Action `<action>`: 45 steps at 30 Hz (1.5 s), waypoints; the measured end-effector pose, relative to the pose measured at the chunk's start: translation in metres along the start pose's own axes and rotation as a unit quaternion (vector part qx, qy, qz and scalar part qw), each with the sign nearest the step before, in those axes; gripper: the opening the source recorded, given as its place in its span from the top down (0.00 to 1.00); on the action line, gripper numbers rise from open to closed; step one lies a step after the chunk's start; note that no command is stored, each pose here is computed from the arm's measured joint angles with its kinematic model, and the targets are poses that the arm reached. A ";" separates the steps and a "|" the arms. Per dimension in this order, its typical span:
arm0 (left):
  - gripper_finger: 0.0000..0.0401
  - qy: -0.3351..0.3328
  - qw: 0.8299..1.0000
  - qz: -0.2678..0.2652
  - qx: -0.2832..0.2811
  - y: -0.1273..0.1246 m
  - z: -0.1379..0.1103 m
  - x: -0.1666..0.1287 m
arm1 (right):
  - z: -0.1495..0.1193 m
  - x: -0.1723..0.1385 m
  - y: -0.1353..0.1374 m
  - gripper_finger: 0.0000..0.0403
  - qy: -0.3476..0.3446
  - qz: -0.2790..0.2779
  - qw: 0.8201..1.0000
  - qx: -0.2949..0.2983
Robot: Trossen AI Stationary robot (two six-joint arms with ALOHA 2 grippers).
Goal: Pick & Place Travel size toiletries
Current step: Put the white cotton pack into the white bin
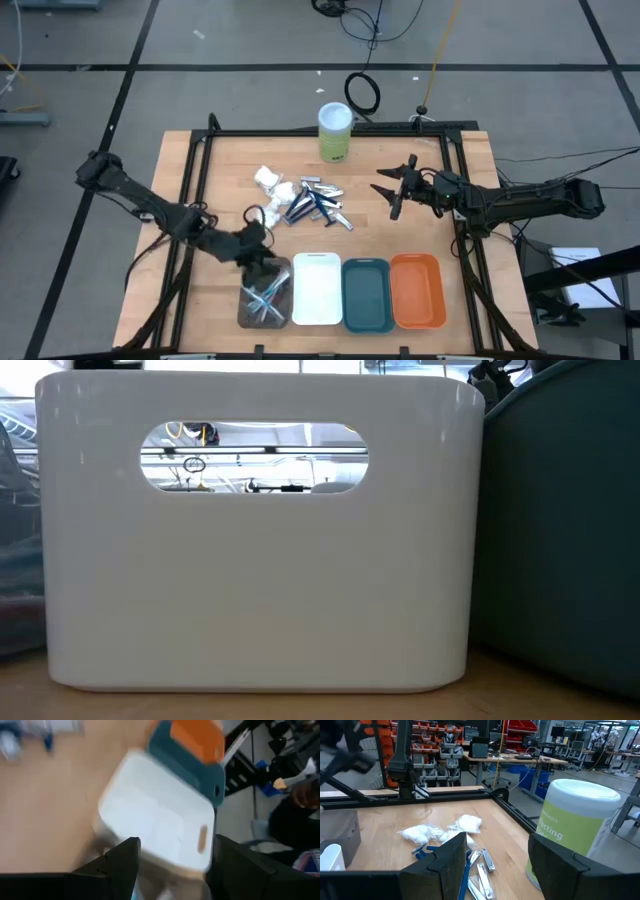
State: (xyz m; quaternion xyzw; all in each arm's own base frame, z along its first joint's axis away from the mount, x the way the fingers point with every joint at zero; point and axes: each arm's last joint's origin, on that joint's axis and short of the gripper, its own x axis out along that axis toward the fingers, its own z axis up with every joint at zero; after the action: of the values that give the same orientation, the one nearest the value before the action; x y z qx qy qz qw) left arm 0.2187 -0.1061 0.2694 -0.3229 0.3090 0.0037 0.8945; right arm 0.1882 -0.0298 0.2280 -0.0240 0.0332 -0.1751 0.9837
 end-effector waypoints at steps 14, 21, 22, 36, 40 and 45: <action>0.38 -0.084 0.918 0.388 -0.016 0.112 0.060 -0.013 | -0.001 0.000 0.000 0.50 0.005 -0.002 1.000 -0.012; 0.38 -0.008 0.916 0.385 -0.111 0.183 0.088 -0.006 | -0.001 0.001 -0.005 0.50 0.006 -0.014 1.000 -0.010; 0.38 -0.001 0.915 0.385 -0.119 0.191 0.090 -0.003 | -0.001 0.001 -0.005 0.50 0.006 -0.015 1.000 -0.010; 0.38 0.097 0.884 0.419 -0.183 0.254 0.078 0.036 | -0.002 0.001 -0.005 0.50 0.010 -0.015 1.000 -0.011; 0.39 0.102 0.886 0.417 -0.174 0.252 0.077 0.038 | -0.002 0.001 -0.005 0.50 0.010 -0.015 1.000 -0.010; 0.53 0.104 0.890 0.413 -0.165 0.247 0.076 0.038 | -0.002 0.001 -0.005 0.50 0.010 -0.015 1.000 -0.011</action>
State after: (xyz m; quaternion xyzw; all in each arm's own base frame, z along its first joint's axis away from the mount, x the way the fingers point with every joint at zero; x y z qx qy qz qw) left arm 0.2407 0.1266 0.1517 -0.3079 0.5006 0.3898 0.7090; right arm 0.1872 -0.0351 0.2261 -0.0331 0.0448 -0.1896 0.9803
